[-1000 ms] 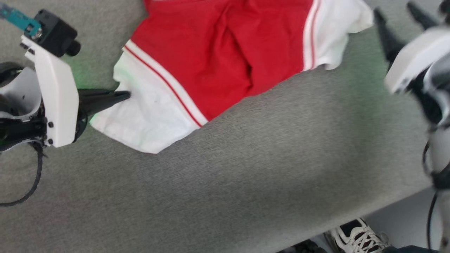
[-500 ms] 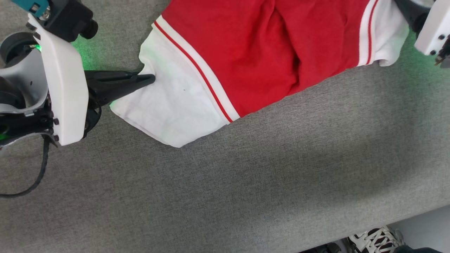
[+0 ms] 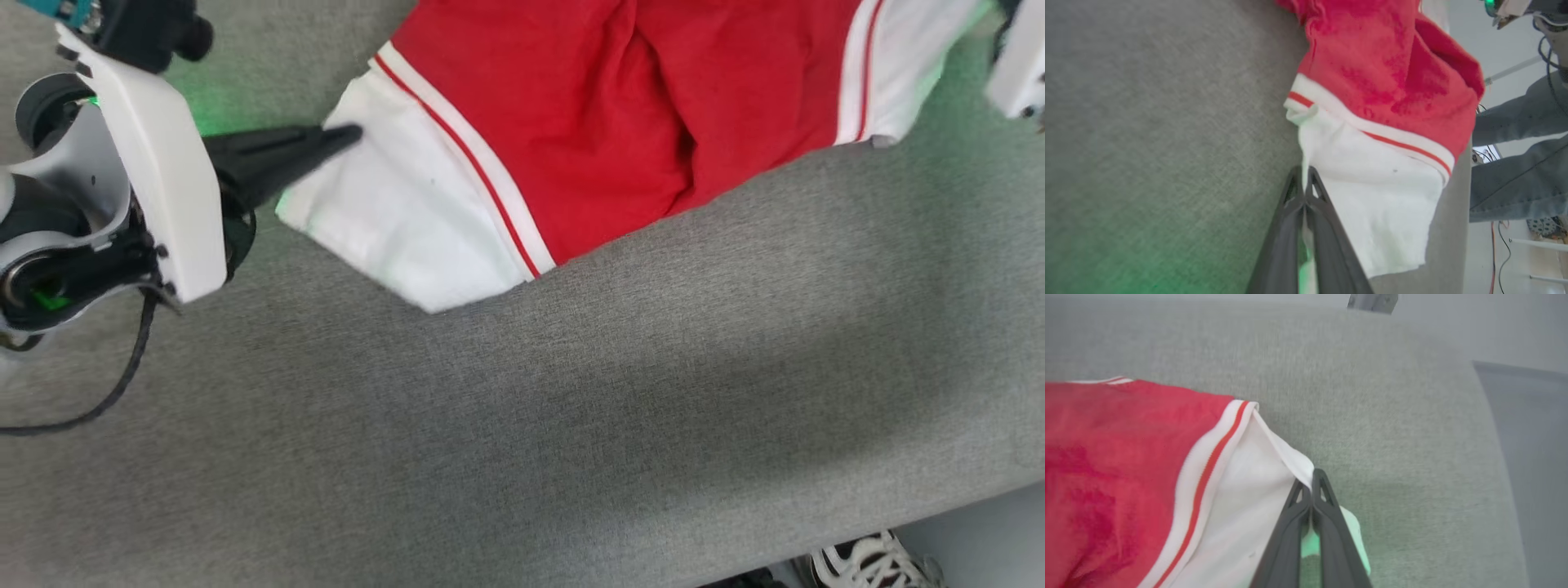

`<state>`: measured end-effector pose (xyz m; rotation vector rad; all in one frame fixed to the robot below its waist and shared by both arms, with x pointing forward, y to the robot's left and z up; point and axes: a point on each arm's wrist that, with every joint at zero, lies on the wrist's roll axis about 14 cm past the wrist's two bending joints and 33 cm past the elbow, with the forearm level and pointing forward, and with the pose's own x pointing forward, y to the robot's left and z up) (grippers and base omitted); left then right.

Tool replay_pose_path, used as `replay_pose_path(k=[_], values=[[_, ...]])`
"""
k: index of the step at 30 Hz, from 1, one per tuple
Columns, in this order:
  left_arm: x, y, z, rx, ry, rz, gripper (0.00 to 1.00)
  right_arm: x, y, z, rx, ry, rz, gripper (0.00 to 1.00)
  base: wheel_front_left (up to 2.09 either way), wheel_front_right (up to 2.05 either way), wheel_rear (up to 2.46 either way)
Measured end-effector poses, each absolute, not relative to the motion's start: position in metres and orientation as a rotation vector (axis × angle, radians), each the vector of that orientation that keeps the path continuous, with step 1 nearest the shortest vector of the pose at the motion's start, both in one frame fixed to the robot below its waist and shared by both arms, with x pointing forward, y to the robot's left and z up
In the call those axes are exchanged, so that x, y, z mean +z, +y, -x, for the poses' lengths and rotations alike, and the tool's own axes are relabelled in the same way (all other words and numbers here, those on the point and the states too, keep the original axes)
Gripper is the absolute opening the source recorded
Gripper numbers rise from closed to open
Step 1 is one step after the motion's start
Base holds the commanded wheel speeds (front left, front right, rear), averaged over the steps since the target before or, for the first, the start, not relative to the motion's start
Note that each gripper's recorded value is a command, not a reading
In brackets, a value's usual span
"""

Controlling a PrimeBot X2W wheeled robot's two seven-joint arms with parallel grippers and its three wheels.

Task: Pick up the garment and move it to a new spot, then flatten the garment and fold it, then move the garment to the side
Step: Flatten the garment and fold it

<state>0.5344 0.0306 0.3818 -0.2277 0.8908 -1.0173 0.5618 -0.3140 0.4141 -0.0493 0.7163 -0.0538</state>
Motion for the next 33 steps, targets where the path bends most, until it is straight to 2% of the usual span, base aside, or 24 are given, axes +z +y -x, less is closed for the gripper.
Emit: replay_pose_path(k=[7,12,19,25,29,33], values=[[0.454,0.045,-0.571,-0.906,0.593,0.315,0.0,0.507,-0.321,-0.587,-0.076,0.443,0.098,0.0,0.0,0.0,0.0],[0.509,0.08,-0.608,-0.772,0.359,0.365,0.0,0.553,-0.306,-0.611,-0.072,0.272,0.105,0.0,0.0,0.0,0.0],[0.557,0.14,-0.667,-0.566,0.131,0.359,0.0,0.604,-0.289,-0.656,-0.121,0.066,0.107,0.0,0.0,0.0,0.0],[0.637,0.183,-0.721,-0.398,-0.165,0.408,0.0,0.664,-0.275,-0.69,-0.17,-0.141,0.097,0.0,0.0,0.0,0.0],[0.695,0.192,-0.73,-0.357,-0.332,0.438,0.0,0.706,-0.267,-0.697,-0.192,-0.268,0.092,0.0,0.0,0.0,0.0],[0.722,0.189,-0.724,-0.354,-0.405,0.458,0.0,0.726,-0.266,-0.698,-0.203,-0.318,0.1,0.0,0.0,0.0,0.0]])
